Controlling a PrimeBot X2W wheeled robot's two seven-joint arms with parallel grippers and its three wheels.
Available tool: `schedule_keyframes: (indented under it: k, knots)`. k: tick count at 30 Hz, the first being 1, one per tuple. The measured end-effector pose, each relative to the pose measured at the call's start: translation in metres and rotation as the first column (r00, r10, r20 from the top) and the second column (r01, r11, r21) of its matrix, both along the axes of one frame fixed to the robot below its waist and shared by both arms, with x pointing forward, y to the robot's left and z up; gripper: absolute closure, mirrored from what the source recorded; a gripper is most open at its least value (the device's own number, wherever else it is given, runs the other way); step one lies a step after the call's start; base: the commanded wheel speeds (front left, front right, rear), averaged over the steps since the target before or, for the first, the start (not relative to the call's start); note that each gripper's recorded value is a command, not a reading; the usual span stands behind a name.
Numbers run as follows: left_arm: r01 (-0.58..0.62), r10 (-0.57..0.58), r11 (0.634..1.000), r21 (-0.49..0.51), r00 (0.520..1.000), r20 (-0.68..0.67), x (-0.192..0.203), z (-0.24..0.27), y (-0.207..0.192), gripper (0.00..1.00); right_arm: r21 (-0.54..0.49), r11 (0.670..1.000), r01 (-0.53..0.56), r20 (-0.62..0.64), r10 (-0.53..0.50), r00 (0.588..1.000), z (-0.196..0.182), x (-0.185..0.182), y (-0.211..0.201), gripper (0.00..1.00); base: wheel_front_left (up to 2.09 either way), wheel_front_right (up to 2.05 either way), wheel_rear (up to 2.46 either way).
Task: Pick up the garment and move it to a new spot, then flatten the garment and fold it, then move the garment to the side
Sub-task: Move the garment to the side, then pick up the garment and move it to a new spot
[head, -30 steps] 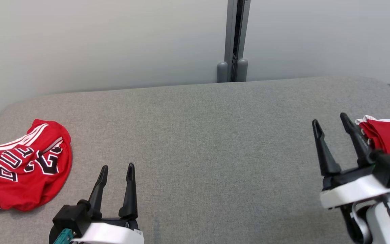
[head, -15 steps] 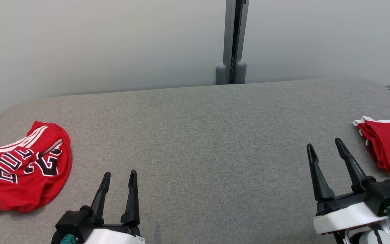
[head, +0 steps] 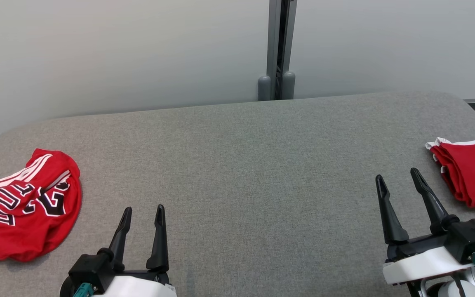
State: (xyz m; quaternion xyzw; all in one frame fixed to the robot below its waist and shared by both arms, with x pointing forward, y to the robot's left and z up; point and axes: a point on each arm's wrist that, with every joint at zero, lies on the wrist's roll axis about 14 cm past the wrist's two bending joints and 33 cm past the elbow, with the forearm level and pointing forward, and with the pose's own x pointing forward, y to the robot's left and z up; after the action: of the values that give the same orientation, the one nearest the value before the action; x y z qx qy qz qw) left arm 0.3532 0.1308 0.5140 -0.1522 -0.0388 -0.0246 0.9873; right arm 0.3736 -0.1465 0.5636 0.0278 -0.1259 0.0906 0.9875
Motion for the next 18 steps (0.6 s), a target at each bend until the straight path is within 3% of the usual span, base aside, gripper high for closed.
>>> schedule_keyframes:
  k: [18]
  knots:
    - [-0.016,0.016,0.999,0.034,1.0,0.01,0.0001,0.0029,0.0018,0.0,0.003,1.0,-0.009,0.006,0.009,1.0,0.0022,0.002,0.0038,0.0,0.0,0.0,0.0]
